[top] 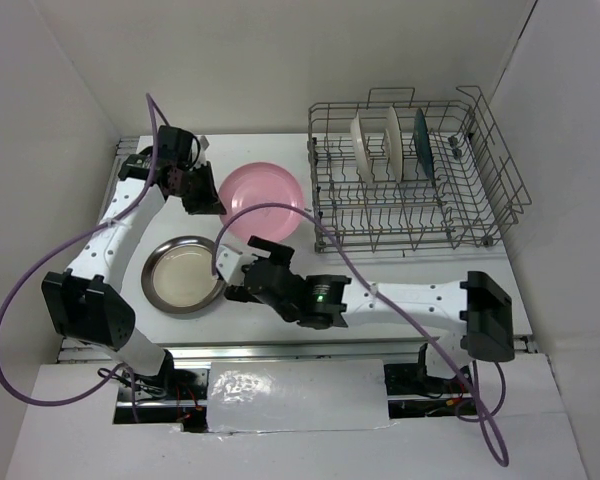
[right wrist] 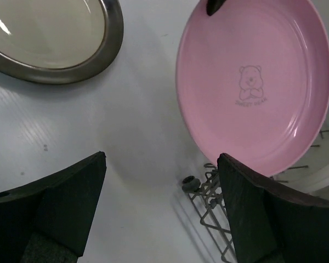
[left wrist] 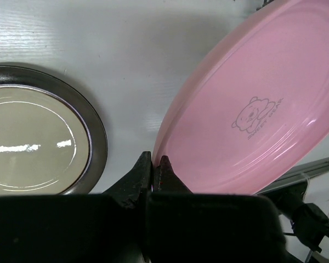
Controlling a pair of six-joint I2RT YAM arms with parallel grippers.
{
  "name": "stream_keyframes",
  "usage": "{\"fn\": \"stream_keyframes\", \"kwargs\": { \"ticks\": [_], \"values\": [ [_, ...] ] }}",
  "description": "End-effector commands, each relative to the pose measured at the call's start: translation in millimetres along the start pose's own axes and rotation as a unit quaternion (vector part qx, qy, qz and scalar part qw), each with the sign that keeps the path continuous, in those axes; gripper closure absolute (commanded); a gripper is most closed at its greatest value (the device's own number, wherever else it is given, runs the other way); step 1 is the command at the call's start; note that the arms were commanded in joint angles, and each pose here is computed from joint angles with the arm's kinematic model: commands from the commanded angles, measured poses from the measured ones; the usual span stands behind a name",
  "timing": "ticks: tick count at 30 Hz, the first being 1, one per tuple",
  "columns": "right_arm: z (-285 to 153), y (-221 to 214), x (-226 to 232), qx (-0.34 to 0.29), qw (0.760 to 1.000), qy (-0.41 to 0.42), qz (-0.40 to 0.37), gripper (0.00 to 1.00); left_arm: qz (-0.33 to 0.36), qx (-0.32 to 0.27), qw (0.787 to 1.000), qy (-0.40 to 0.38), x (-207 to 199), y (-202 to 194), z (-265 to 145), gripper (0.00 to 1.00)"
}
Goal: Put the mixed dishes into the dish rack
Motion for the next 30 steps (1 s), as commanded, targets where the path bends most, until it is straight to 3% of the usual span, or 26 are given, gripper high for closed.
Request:
{"fn": "stream_keyframes", "kwargs": {
  "ticks": [1,9,18,21,22,24,27,30],
  "values": [
    [8,13,-6,-0.015,0.998,-0.062,-0.028,0.11,0.022,-0.010,1.000,-0.015,-8,1,-12,1.00],
    [42,9,4,-0.002,0.994,-0.093,-0.064,0.12,0.039,0.005,0.999,-0.021,-3,-11,-17,1.00],
    [62,0,-12,0.013,0.992,-0.108,-0.060,0.27,0.055,-0.008,0.997,-0.046,1,-15,-28,1.00],
    [66,-2,-18,0.016,0.992,-0.111,-0.059,0.41,0.057,-0.004,0.997,-0.044,2,-15,-29,1.00],
    [66,-1,-19,0.014,0.992,-0.109,-0.058,0.52,0.059,-0.002,0.997,-0.046,2,-16,-28,1.00],
    [65,1,-23,0.011,0.992,-0.111,-0.055,0.62,0.061,-0.002,0.997,-0.051,2,-18,-29,1.00],
    [61,4,-28,0.006,0.992,-0.114,-0.052,0.91,0.065,-0.005,0.996,-0.053,4,-18,-29,1.00],
    [58,8,-33,0.000,0.992,-0.115,-0.050,1.00,0.065,-0.002,0.997,-0.052,5,-19,-28,1.00]
  ]
}}
Point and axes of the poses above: each gripper's point midway between its finger pads, its own z axis out along the fingers, its own x axis along the line the jaws close on, y = z × x, the point moved 8 cm from there along -z, back along the fingers, and after that the axes turned 14 degrees about -z, right-handed, at the moved point
